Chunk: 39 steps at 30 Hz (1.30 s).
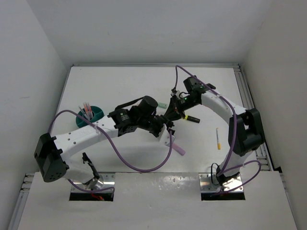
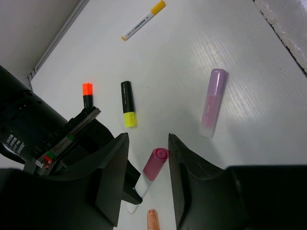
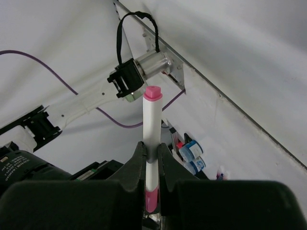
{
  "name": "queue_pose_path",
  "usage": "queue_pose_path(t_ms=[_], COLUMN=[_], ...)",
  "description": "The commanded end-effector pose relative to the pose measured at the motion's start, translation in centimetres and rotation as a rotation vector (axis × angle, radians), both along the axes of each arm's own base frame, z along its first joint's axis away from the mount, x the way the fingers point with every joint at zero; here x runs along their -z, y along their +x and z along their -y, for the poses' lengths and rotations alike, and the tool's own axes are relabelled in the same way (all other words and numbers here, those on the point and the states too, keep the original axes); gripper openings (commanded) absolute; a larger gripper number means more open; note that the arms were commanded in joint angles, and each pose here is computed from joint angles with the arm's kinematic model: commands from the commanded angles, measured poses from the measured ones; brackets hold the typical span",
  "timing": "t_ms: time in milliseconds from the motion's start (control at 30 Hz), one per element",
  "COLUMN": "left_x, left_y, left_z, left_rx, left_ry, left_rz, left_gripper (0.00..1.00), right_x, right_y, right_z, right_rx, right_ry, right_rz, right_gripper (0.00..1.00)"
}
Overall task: Sort the stationery into containers
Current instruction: Pass the stationery from the right arm to the left, then place the stationery into the container
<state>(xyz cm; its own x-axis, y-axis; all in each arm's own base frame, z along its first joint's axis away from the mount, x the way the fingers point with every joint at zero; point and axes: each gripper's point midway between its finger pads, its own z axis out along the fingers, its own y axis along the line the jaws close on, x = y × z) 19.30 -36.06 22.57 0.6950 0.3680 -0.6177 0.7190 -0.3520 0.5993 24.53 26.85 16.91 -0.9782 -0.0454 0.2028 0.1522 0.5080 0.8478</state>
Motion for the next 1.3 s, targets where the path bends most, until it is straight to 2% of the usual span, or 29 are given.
queue_pose_path(t_ms=[0,67,200,233,267,300,333,367,467,533,567,600,633,667,700,733,767,867,933,1000,1067,1267], left_x=[-2.1,-2.1,-2.0,-2.0,-2.1,-2.5,-2.6,-3.2,-5.5,-7.8,-7.9,-9.4,-10.6,-11.5,-12.3,-12.5,-12.9,-12.3,-11.5,-9.7,-9.9,-4.6], left_y=[-0.2,0.0,0.5,0.7,0.9,1.3,1.6,2.3,3.6,3.9,5.1,5.2,6.6,8.2,9.2,11.2,11.2,12.3,13.3,13.8,14.7,15.5], left_z=[1.1,1.0,0.7,0.5,0.5,0.2,0.1,-0.1,-1.1,-2.3,-3.7,-5.0,-6.3,-9.2,-10.9,-14.1,-15.9,-20.7,-23.9,-25.6,-27.5,-32.0], left_rx=[0.024,0.008,-0.020,-0.030,-0.038,-0.066,-0.085,-0.116,-0.266,-0.384,-0.462,-0.541,-0.625,-0.752,-0.826,-0.936,-0.985,-1.114,-1.218,-1.274,-1.284,-1.405], left_ry=[-0.060,-0.061,-0.060,-0.061,-0.067,-0.087,-0.100,-0.124,-0.240,-0.349,-0.385,-0.461,-0.532,-0.627,-0.697,-0.762,-0.827,-0.905,-0.948,-0.942,-0.986,-0.927], left_rz=[0.017,0.025,0.030,0.027,0.025,0.012,-0.004,-0.015,-0.152,-0.264,-0.298,-0.386,-0.410,-0.503,-0.542,-0.565,-0.618,-0.607,-0.593,-0.611,-0.554,-0.471], left_gripper=[0.42,0.39,0.26,0.23,0.12,0.07,0.04,0.00,0.00,0.00,0.00,0.00,0.00,0.00,0.00,0.00,0.00,0.00,0.00,0.00,0.00,0.00], right_x=[-2.2,-2.5,-2.9,-3.1,-3.4,-3.4,-3.5,-3.5,-3.4,-4.0,-4.1,-4.7,-4.8,-5.5,-5.3,-5.2,-6.0,-5.3,-3.8,-3.2,-2.4,-0.5], right_y=[-0.7,-1.0,-1.5,-1.4,-1.6,-1.7,-1.7,-1.4,-0.1,1.0,2.5,3.5,3.8,5.7,5.4,5.8,6.3,6.8,6.7,6.8,6.8,6.8], right_z=[-0.5,-0.6,-0.6,-0.7,-0.8,-0.9,-0.8,-0.5,1.1,2.4,4.0,4.9,5.9,7.8,8.8,10.0,11.4,13.8,15.2,16.1,16.7,19.9], right_rx=[-0.013,-0.019,-0.028,-0.031,-0.039,-0.035,-0.034,-0.022,0.042,0.079,0.128,0.145,0.170,0.186,0.198,0.178,0.200,0.194,0.204,0.198,0.181,0.168], right_ry=[0.061,0.072,0.096,0.112,0.140,0.154,0.164,0.170,0.189,0.226,0.233,0.239,0.226,0.222,0.171,0.147,0.119,0.009,-0.068,-0.136,-0.184,-0.395], right_rz=[0.019,0.015,0.008,0.017,0.007,-0.007,-0.014,-0.021,-0.064,-0.066,-0.040,0.001,-0.024,0.089,0.070,0.166,0.188,0.336,0.380,0.434,0.476,0.616], right_gripper=[0.00,0.00,0.00,0.00,0.00,0.12,0.12,0.34,0.55,0.56,0.56,0.56,0.56,0.54,0.54,0.53,0.52,0.50,0.49,0.48,0.47,0.44])
